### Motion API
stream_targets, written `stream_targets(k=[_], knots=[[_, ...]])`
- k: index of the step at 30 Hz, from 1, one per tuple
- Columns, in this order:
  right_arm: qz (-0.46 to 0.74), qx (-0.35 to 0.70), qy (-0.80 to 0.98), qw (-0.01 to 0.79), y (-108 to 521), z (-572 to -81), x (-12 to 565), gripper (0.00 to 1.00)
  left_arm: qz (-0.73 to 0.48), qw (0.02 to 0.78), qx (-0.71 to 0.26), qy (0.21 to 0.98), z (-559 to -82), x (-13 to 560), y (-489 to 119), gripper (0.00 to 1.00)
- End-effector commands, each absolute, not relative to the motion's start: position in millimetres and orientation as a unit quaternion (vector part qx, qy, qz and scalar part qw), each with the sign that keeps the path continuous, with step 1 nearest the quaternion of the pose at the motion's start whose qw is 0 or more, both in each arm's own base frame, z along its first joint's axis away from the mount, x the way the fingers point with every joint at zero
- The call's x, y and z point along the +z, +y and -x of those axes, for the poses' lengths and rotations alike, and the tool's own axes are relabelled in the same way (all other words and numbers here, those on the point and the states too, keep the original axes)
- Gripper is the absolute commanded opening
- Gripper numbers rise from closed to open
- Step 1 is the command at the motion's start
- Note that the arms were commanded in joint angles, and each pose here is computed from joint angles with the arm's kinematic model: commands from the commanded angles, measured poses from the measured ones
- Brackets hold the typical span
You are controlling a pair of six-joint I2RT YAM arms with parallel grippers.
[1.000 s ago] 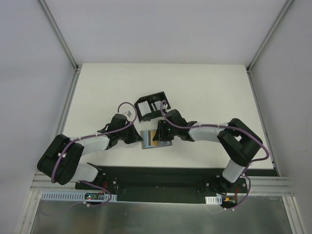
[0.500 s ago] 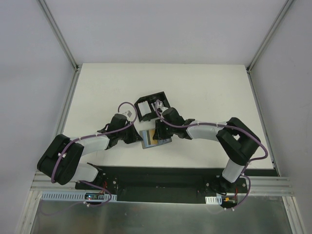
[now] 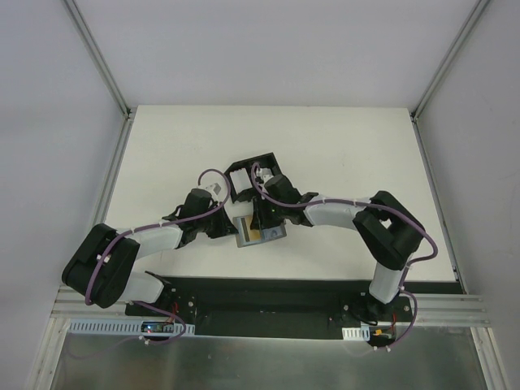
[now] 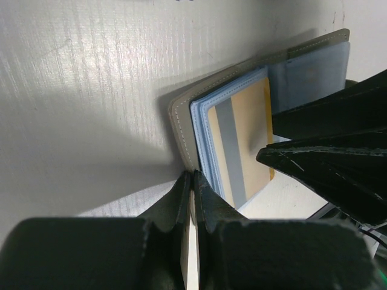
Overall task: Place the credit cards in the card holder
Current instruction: Insert the credit card into the card holder.
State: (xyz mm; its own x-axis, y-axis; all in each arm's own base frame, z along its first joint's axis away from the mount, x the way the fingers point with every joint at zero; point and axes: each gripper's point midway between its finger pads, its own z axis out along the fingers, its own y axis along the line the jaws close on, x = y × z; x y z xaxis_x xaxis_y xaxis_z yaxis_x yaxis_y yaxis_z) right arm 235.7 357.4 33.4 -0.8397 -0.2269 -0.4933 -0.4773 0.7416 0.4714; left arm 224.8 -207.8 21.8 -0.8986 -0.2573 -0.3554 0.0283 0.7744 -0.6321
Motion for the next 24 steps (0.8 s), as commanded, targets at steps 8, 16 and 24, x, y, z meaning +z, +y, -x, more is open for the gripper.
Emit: stream_targets(k=[8,16,24], knots=[[0.145,0.326,0.913,0.199,353.2,-234.1,44.9,0.38,0.057,0.224,-0.343,0.91,-226.6,33.3,-211.6,0.0],[0.182,0.257,0.919,0.239,327.6,-241.1,73.9,0.48,0.049,0.237,-0.357,0.902,-228.1,48.7,-214.5,0.0],[0.219,0.252,0.91,0.247,351.9,-212.0,75.5,0.51,0.044,0.244,-0.366,0.897,-228.2,59.3,-216.4,0.0]])
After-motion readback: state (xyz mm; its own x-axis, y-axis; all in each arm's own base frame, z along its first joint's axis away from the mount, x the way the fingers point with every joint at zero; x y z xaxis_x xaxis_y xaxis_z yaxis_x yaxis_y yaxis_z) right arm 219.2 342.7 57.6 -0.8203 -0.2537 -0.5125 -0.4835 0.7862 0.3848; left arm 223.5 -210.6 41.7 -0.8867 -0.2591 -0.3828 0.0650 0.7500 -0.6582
